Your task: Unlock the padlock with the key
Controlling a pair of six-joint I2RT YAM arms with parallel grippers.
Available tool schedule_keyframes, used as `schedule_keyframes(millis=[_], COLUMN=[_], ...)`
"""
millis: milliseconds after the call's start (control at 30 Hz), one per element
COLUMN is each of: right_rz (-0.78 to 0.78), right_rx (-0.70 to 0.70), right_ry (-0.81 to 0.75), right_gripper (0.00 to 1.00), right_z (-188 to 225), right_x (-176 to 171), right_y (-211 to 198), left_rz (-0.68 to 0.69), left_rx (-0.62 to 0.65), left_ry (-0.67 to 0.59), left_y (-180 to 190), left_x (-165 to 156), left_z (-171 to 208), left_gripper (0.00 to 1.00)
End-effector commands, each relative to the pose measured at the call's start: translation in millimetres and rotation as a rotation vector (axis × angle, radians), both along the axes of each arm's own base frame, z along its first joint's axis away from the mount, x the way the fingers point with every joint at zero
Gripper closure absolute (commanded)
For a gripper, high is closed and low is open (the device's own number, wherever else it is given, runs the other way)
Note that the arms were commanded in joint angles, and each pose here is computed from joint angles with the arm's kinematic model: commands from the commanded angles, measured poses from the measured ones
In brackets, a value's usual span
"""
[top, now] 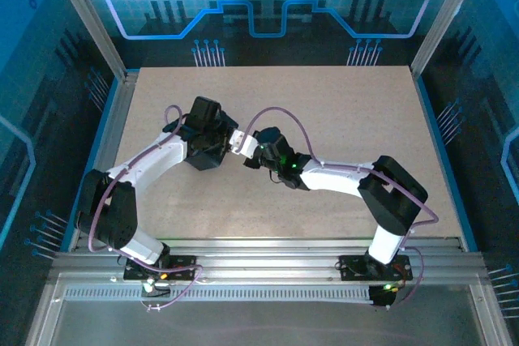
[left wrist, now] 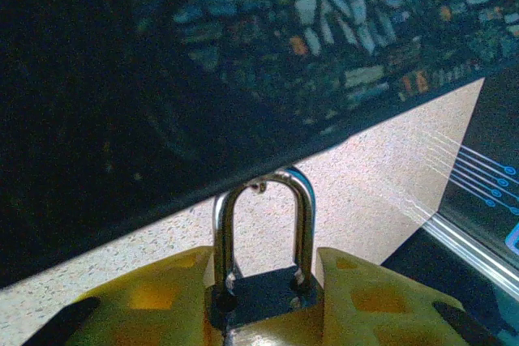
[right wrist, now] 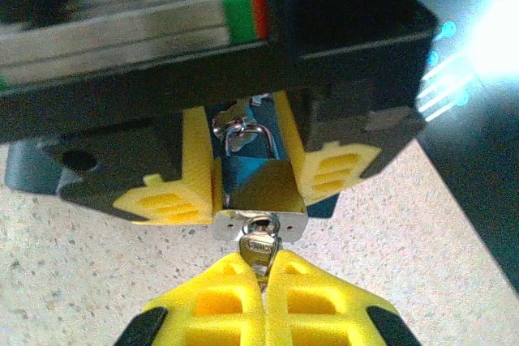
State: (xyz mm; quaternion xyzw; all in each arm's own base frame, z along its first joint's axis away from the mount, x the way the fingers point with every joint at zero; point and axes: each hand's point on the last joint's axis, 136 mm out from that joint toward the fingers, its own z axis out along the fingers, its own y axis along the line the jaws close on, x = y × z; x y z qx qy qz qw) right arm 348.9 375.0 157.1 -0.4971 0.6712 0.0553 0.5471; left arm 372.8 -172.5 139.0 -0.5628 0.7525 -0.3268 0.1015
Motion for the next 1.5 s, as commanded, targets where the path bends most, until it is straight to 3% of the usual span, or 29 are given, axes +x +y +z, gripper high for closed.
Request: schedule_keyframes(millis=[0, 233, 400, 700, 900, 1200, 1467], right_rz=[0.021, 0.1, 0.151, 0.159, 0.127, -0.054, -0.143], right_rx=[0.161, -0.016, -0.077, -0.112, 0.004, 0.468, 0.63], right_ry=[-0.002, -0.133, -0.199, -0.213, -0.043, 0.408, 0.621], right_gripper=[1.0, 0.83, 0.78, 0.98, 1.0, 1.0, 1.0], right_z=[16, -3, -8, -11, 6, 41, 47], right_x=[-8, -11, -12, -4, -5, -7, -4], right_y=[33, 36, 36, 28, 23, 26, 24], left_rz=[-0.16, -0.152, -0.145, -0.14, -0.145, -0.148, -0.147], left_rx=[-0.183, -0.18, -0.177, -0.172, -0.166, -0.168, -0.161], left_ry=[-0.071, -0.074, -0.071, -0.08, -0.082, -0.087, -0.093], left_y=[-47, -42, -39, -35, -35, -38, -37], left_x=[-13, -16, -18, -18, -17, -16, -18], left_z=[49, 51, 50, 53, 52, 52, 53], left_gripper=[1.0, 1.0, 1.0, 1.0, 1.0, 1.0, 1.0])
